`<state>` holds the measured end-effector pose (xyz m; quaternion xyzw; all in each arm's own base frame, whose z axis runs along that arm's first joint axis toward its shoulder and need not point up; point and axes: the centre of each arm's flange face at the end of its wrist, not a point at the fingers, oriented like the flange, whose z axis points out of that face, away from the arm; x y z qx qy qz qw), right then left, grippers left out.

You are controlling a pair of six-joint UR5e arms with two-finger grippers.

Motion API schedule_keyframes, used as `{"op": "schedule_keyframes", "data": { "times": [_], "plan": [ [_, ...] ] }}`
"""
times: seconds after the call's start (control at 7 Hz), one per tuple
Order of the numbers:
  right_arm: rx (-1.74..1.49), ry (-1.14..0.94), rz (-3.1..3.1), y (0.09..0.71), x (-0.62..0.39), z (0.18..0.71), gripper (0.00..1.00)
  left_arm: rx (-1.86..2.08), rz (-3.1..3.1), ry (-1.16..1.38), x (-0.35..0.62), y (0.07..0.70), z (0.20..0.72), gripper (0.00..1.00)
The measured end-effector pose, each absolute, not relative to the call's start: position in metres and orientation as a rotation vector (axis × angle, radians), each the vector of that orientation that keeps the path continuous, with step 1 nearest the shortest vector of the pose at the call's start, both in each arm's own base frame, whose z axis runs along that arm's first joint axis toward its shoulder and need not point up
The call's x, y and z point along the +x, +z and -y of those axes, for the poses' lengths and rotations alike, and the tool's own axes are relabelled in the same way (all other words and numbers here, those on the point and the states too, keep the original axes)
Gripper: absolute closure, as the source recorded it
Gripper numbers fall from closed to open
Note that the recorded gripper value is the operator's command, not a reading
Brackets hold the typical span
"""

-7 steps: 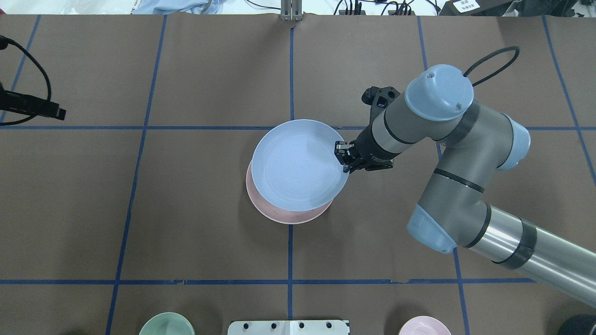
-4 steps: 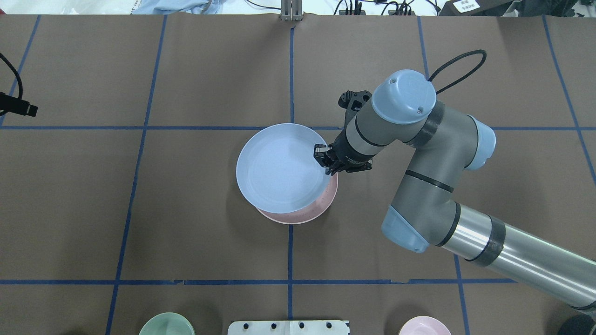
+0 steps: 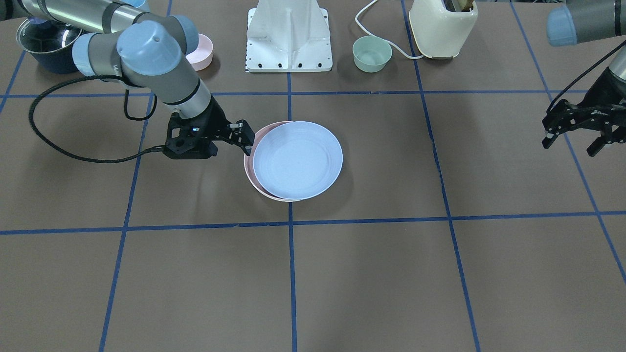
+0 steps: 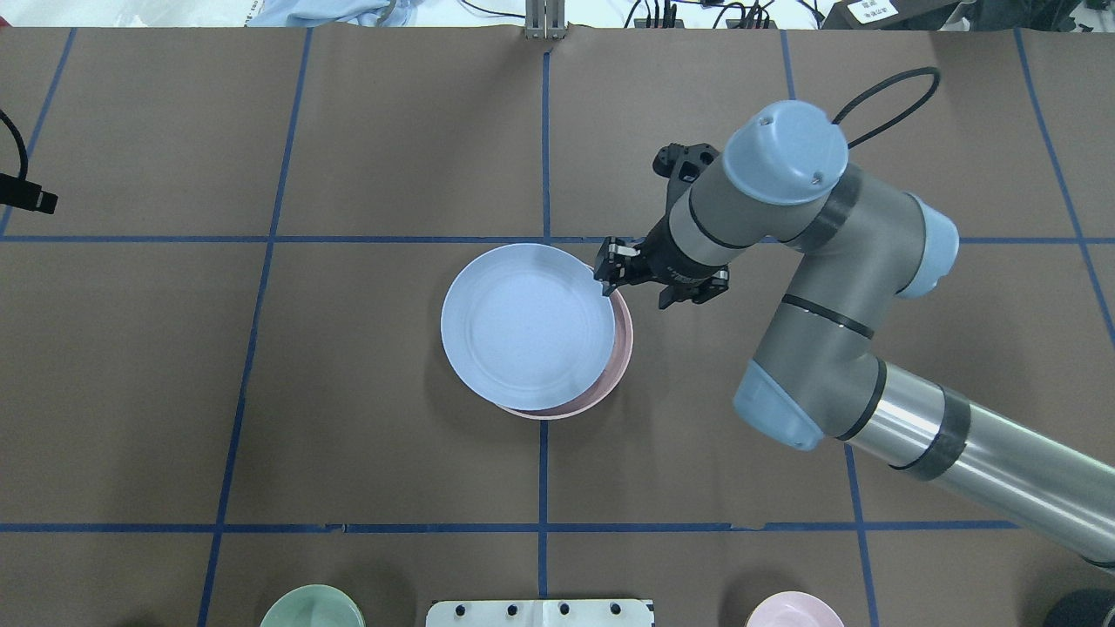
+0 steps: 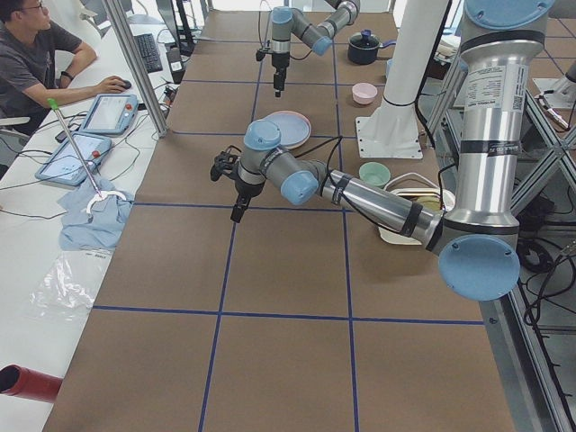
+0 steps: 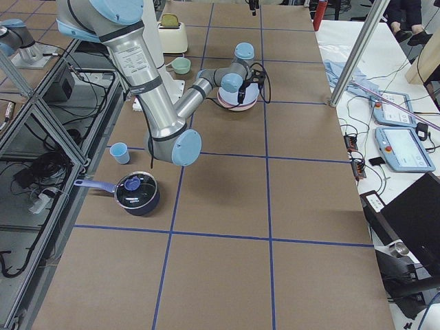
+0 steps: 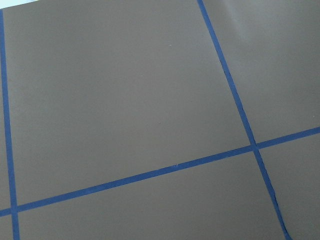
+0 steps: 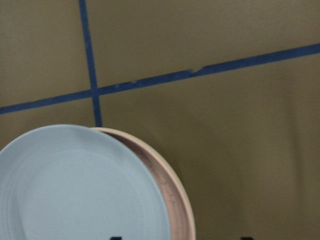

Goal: Stack three plates with pink and blue

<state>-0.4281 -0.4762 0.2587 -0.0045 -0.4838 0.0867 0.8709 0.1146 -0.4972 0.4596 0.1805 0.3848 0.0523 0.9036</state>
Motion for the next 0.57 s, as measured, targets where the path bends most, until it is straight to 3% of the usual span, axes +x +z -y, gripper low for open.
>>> {"op": "schedule_keyframes", "data": {
  "times": [0.57],
  "plan": [
    [0.109,0.007,0.811,0.376,-0.270,0.505,0.00,0.336,-0.763,0.084,0.097,0.484,0.505,0.00]
  ]
}}
